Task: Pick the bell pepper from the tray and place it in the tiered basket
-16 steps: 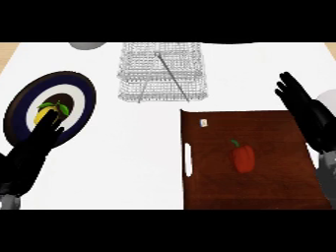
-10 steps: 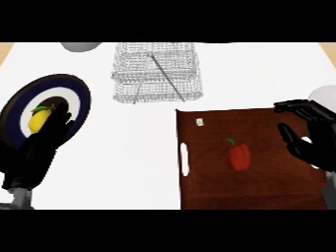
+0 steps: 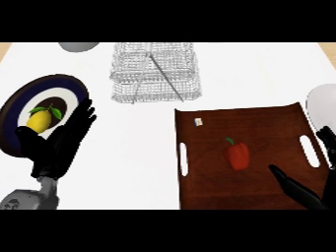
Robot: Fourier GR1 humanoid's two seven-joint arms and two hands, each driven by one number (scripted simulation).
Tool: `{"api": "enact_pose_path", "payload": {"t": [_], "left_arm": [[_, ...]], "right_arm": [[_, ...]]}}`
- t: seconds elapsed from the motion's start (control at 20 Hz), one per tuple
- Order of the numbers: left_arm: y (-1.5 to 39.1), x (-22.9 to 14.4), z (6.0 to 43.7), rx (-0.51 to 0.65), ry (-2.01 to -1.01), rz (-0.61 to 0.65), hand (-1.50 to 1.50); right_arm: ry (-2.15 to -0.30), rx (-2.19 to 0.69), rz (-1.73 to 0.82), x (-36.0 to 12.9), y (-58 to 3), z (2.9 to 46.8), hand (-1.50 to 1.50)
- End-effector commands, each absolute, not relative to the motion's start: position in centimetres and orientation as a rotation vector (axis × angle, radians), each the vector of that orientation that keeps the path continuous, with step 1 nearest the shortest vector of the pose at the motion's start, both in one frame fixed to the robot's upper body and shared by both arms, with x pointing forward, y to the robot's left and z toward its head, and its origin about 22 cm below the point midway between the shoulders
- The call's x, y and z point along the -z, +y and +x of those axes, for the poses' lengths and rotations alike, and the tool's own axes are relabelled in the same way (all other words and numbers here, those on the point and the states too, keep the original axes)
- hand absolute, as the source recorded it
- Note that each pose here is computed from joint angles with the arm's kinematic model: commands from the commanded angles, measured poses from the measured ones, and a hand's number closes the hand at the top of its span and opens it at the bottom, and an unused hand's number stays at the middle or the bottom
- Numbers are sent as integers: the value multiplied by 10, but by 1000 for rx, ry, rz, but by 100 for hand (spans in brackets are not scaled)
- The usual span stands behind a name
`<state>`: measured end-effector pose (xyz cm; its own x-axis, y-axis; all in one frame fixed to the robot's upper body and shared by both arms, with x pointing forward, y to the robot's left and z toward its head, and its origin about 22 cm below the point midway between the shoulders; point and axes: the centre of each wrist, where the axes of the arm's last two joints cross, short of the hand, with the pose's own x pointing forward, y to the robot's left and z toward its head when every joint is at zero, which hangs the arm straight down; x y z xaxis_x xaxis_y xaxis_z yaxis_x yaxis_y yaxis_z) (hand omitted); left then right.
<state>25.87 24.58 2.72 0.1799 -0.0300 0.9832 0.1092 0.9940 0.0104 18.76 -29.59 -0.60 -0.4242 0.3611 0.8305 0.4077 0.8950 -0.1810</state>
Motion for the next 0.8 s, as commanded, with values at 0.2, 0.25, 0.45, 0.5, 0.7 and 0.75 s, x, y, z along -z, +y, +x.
{"api": "enact_pose_path", "payload": {"t": [0.2, 0.25, 0.45, 0.5, 0.7, 0.75], "left_arm": [[233, -25, 268, 122, -1374, -85, 0], [219, -21, 267, 124, -1401, -74, 0], [231, -24, 272, 123, -1392, -82, 0], [234, -36, 273, 124, -1414, -80, 0], [231, -24, 271, 164, -1397, -101, 0], [222, -24, 277, 152, -1419, -94, 0]], "right_arm": [[-1870, -253, -884, 6, -265, 113, -150], [-1817, -292, -925, 5, -265, 107, -150], [-1604, -373, -1154, -9, -280, 79, -150], [-1555, -377, -1170, -9, -270, 71, -150], [-1409, -400, -1220, -30, -249, 64, -150], [-1430, -391, -1200, -39, -234, 69, -150]]}}
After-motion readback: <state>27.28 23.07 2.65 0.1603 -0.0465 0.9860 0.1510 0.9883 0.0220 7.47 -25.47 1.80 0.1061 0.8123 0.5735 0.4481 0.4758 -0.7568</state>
